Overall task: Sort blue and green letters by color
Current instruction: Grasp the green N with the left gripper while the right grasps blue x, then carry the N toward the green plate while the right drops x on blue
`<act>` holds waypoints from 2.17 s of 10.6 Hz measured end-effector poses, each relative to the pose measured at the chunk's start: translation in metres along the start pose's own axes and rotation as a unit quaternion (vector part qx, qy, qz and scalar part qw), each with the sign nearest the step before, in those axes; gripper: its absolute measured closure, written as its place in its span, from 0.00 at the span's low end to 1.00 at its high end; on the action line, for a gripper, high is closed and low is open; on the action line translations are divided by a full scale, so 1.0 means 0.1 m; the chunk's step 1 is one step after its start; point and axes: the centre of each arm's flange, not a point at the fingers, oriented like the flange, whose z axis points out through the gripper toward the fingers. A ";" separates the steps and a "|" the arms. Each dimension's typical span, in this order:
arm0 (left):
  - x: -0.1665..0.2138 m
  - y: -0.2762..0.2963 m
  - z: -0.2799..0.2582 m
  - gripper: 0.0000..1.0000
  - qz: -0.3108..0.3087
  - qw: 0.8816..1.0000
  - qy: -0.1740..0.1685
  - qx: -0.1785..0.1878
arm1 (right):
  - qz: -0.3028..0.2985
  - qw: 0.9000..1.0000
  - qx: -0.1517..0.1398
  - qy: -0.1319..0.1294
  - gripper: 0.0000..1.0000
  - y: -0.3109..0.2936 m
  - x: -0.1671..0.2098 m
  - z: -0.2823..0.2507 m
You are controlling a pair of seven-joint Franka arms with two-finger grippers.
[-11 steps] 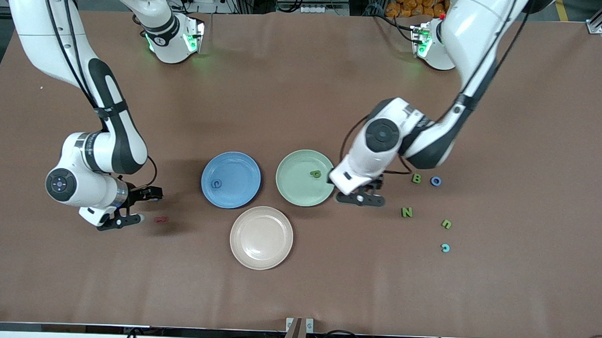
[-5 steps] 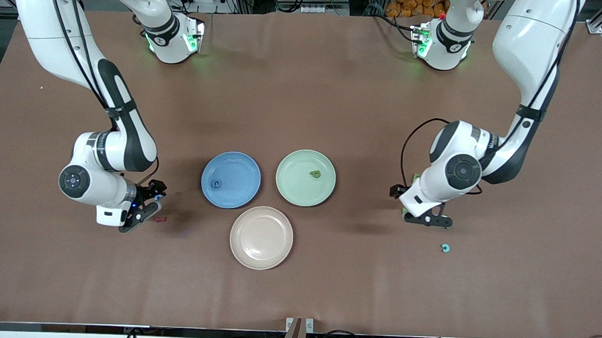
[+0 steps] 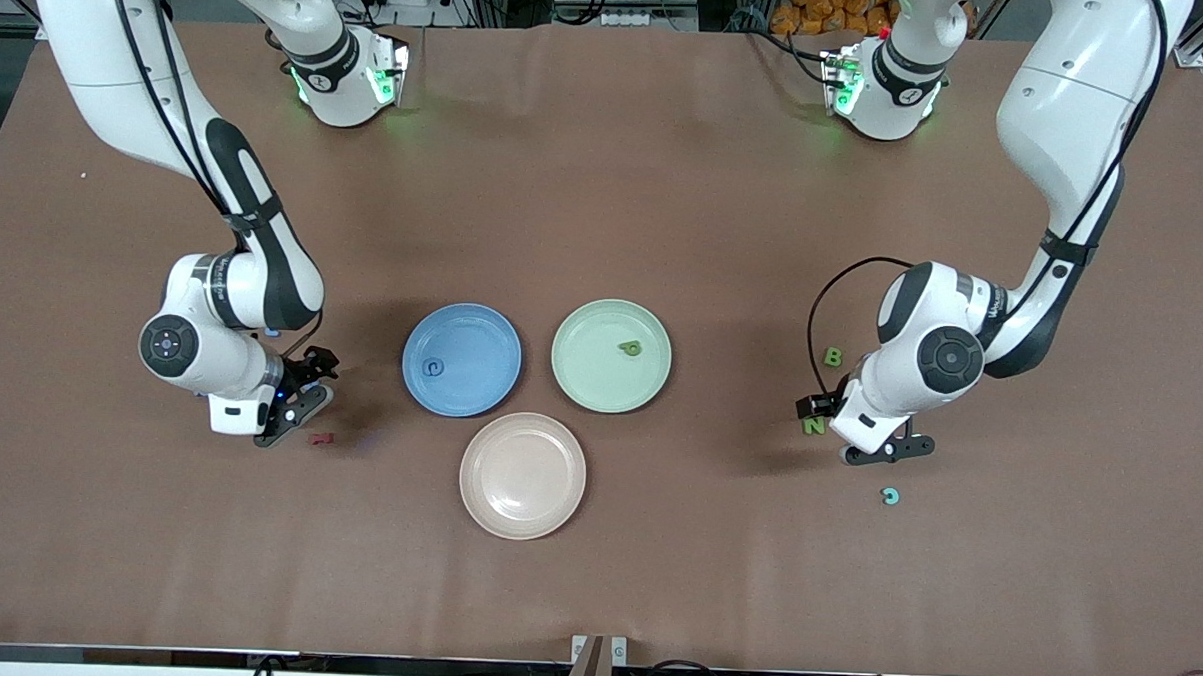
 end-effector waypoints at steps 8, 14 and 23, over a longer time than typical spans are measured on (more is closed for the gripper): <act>0.00 0.04 0.34 0.18 0.015 0.999 0.022 0.018 | -0.002 1.000 -0.016 0.017 0.00 -0.11 -0.13 0.14; 0.01 0.07 0.37 0.29 0.017 0.999 0.021 0.017 | -0.010 0.999 -0.024 0.024 0.63 -0.09 -0.11 0.04; 0.00 0.16 0.39 0.54 0.022 0.999 0.021 0.012 | 0.086 0.996 0.021 -0.034 0.69 -0.39 0.52 -0.84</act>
